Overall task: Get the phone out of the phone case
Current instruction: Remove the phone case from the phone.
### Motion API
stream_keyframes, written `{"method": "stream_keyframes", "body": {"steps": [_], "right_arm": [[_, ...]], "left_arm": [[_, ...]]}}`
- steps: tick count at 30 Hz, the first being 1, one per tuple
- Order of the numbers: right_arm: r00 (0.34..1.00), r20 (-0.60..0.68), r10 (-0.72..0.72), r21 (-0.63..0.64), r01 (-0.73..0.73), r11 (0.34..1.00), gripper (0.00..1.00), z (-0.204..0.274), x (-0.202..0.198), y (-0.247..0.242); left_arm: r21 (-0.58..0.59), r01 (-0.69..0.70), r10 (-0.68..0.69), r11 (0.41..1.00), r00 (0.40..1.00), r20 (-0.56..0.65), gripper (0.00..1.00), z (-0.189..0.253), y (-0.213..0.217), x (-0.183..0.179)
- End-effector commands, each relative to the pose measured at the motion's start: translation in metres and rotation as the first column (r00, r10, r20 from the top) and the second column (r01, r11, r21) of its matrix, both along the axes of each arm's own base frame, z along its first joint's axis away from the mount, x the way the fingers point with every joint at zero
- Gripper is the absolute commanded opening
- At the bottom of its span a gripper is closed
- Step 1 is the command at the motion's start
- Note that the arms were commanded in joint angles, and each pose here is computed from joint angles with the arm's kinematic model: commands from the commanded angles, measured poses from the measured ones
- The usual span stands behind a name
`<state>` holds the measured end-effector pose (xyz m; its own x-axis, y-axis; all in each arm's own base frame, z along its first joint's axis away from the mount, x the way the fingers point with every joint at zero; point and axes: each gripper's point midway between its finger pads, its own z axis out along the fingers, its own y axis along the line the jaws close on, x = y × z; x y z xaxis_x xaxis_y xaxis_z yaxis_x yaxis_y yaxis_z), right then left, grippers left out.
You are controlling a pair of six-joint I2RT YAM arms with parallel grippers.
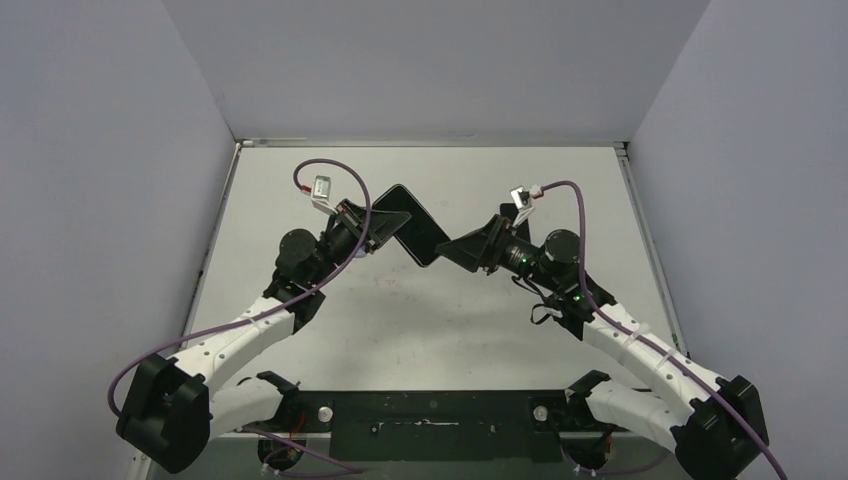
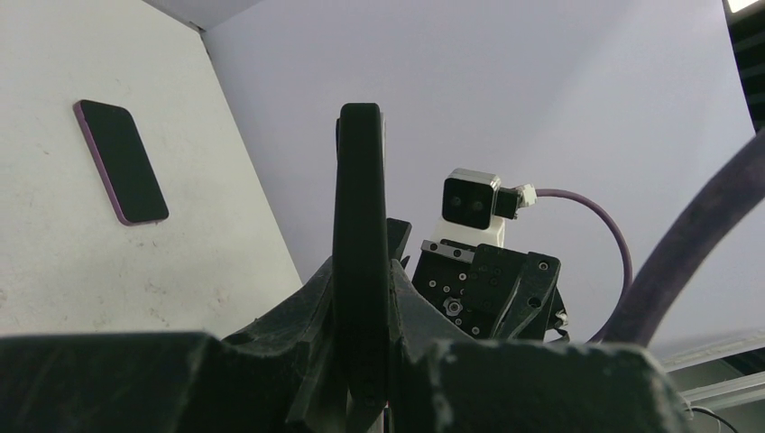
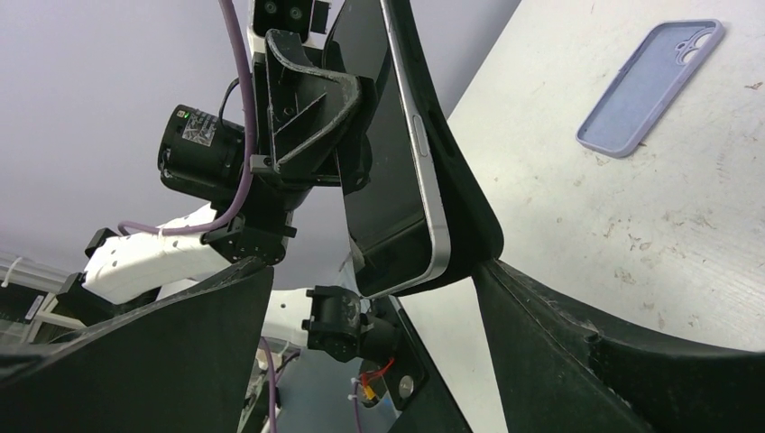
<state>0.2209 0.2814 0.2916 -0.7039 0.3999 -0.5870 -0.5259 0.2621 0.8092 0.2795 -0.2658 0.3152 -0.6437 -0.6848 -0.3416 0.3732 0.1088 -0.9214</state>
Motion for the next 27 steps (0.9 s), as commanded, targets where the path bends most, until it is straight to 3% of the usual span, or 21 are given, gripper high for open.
{"method": "stream_keyframes", "body": {"steps": [1, 11, 17, 27], "right_arm": [[0.988, 0.128, 0.081, 0.108, -0.095, 0.990, 0.84, 0.046, -0.011, 0.010], [0.982, 0.158, 0.103, 0.108, -0.121, 0.987, 0.81, 0.054, -0.006, 0.018], [0.973, 0.197, 0.123, 0.122, -0.149, 0.981, 0.75, 0.069, -0.007, 0.022], [0.954, 0.248, 0.169, 0.188, -0.219, 0.957, 0.64, 0.092, -0.016, 0.026]], "left_arm": [[-0.104, 0.129, -0.112, 0.986, 0.982, 0.153, 0.00, 0.060, -0.008, -0.033], [-0.089, 0.166, -0.152, 0.982, 0.978, 0.142, 0.00, 0.052, -0.026, -0.039], [-0.010, 0.148, -0.145, 0.989, 0.980, 0.138, 0.00, 0.040, -0.032, -0.038], [0.012, 0.171, -0.172, 0.985, 0.980, 0.099, 0.00, 0.022, -0.045, -0.042]]}}
